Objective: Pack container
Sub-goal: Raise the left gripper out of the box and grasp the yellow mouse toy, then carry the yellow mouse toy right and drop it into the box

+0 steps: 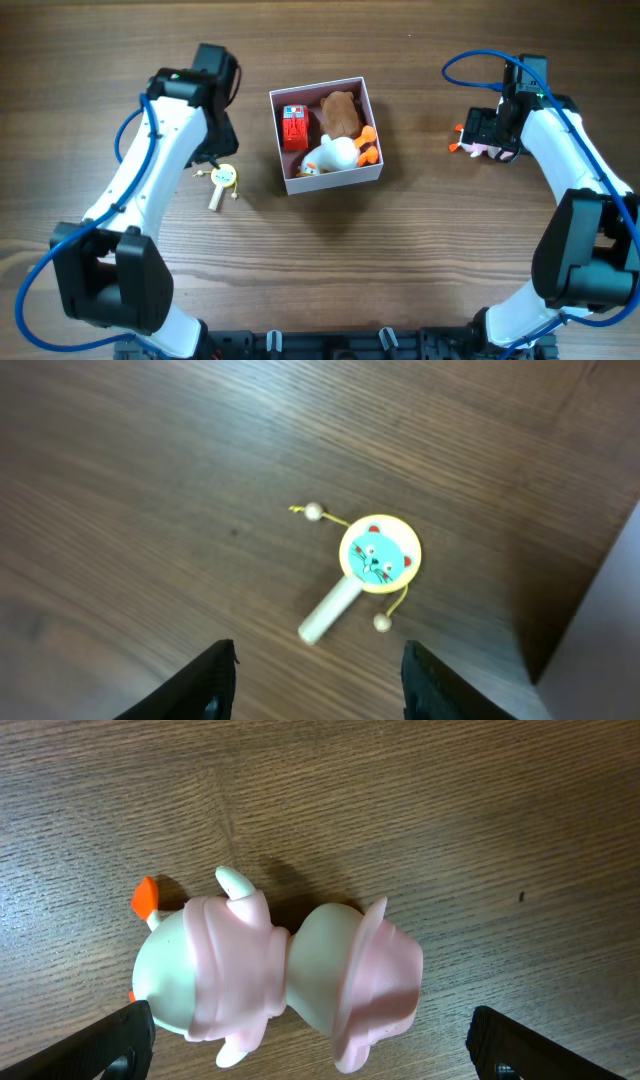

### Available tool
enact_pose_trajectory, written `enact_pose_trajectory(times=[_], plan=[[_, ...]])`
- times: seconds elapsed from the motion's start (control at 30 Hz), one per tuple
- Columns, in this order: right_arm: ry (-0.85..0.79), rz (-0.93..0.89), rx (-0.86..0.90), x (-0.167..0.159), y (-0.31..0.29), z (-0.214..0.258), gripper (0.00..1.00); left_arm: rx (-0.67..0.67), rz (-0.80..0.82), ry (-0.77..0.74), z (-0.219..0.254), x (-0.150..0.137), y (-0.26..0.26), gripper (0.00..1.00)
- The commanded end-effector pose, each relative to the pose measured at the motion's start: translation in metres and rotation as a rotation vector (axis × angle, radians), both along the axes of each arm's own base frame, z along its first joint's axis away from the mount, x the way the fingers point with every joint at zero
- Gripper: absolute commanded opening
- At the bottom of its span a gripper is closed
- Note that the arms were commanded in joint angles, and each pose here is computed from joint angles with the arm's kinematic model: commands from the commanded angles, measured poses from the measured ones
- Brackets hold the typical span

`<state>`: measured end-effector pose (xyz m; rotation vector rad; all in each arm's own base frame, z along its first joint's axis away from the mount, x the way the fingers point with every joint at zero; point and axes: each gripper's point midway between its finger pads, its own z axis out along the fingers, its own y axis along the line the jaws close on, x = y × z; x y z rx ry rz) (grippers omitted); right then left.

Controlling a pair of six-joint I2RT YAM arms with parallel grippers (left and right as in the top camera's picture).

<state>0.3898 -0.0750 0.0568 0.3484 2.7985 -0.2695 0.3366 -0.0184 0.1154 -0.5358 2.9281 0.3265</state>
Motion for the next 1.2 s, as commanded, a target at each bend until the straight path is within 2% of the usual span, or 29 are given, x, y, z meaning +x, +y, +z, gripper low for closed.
enact_pose_trajectory(times=[0.0, 0.1, 0.2, 0.37, 0.57, 0.6, 0.7, 0.9, 1.07, 1.17], plan=[[-0.016, 0.008, 0.002, 0.000, 0.001, 0.005, 1.00, -0.145, -0.142, 0.069, -0.031, -0.014, -0.012, 0.54], [-0.016, 0.007, 0.002, 0.000, 0.001, 0.005, 0.99, -0.145, -0.193, 0.080, -0.057, -0.021, -0.011, 0.56], [-0.016, 0.008, 0.002, 0.000, 0.001, 0.005, 1.00, -0.143, -0.216, 0.100, -0.069, -0.028, -0.010, 0.47], [-0.016, 0.008, 0.002, 0.000, 0.001, 0.005, 0.99, -0.143, -0.220, 0.109, -0.090, -0.039, -0.009, 0.61], [-0.016, 0.008, 0.002, 0.000, 0.001, 0.005, 1.00, -0.141, -0.244, 0.086, -0.116, -0.045, -0.007, 0.64], [-0.016, 0.008, 0.002, 0.000, 0.001, 0.005, 1.00, -0.141, -0.244, 0.084, -0.116, -0.045, -0.007, 0.61], [-0.016, 0.008, 0.002, 0.000, 0.001, 0.005, 0.99, -0.141, -0.244, 0.085, -0.116, -0.045, -0.007, 0.30], [-0.016, 0.007, 0.002, 0.000, 0.001, 0.005, 1.00, -0.141, -0.244, 0.084, -0.116, -0.045, -0.007, 0.04], [-0.016, 0.008, 0.002, 0.000, 0.001, 0.005, 1.00, -0.142, -0.245, 0.067, -0.101, -0.040, -0.008, 0.04], [-0.016, 0.008, 0.002, 0.000, 0.001, 0.005, 0.99, -0.151, -0.197, -0.026, -0.061, -0.022, -0.011, 0.04]])
